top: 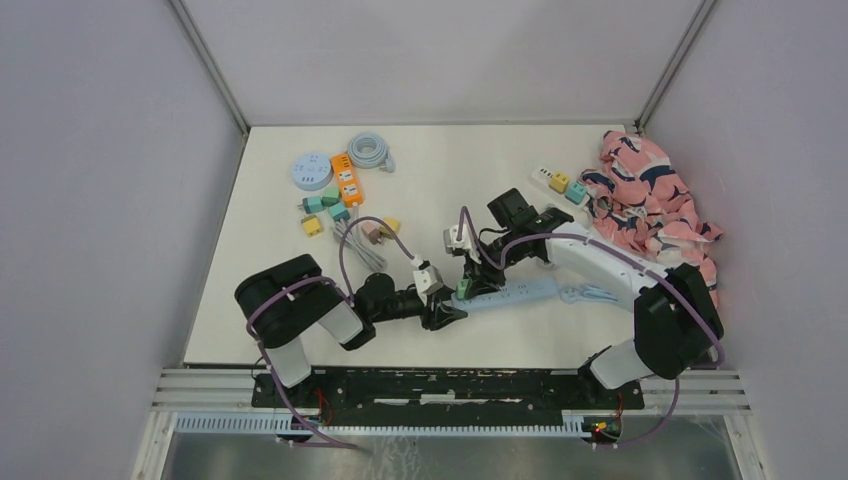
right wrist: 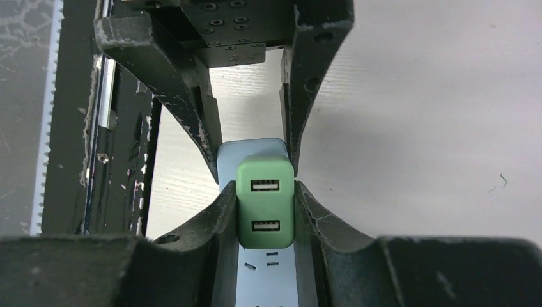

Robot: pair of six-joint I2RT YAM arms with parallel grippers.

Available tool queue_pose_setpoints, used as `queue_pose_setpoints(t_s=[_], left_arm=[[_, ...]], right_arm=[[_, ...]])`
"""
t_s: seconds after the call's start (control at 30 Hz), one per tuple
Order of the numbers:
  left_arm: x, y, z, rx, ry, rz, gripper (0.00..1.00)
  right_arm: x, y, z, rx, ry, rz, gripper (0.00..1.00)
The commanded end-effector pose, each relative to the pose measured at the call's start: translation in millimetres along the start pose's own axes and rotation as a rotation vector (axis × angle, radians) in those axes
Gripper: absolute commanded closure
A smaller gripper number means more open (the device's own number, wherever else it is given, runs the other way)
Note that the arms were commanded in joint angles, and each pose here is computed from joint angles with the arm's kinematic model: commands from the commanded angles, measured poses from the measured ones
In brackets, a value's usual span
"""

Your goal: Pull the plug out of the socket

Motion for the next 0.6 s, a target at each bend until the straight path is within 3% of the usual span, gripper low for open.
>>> queue_pose_setpoints(t_s=[0.0, 0.1, 0.23, 0.37, 0.57], left_arm=[[10.2, 17.3, 20.9, 0.063, 0.069, -0.121, 0.97], [7.5, 19.0, 19.9, 0.058, 0.069, -0.120, 0.97], [4.8, 19.3, 19.5, 0.067, 0.071, -0.115, 0.97], [6.6, 18.8, 20.5, 0.076, 0.071, -0.121, 0.97], [9.9, 18.8, 22.0, 0.073, 0.073, -0.131, 0.97]], right_arm=[[31.1, -9.1, -25.0, 0.055, -0.150, 0.052, 1.00], [27.6, 15.5, -23.9, 0.174, -0.207, -0.049, 1.00], [5.5, 27.1, -43.1, 0.204, -0.214, -0.141, 1.00], [-9.1, 5.5, -62.1, 0.062, -0.229, -0.068, 1.00], [18.3, -11.1, -34.8, 0.040, -0.170, 0.028, 1.00]])
Point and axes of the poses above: each gripper's point midway between its finger pads, its own x axis back along the fingers, its own y axis along the line the jaws close on, z = x × y, the point moved 5 cm from there along x, back along the fingers, and after that the axes turned 14 degrees about x, right-handed, at the moved point
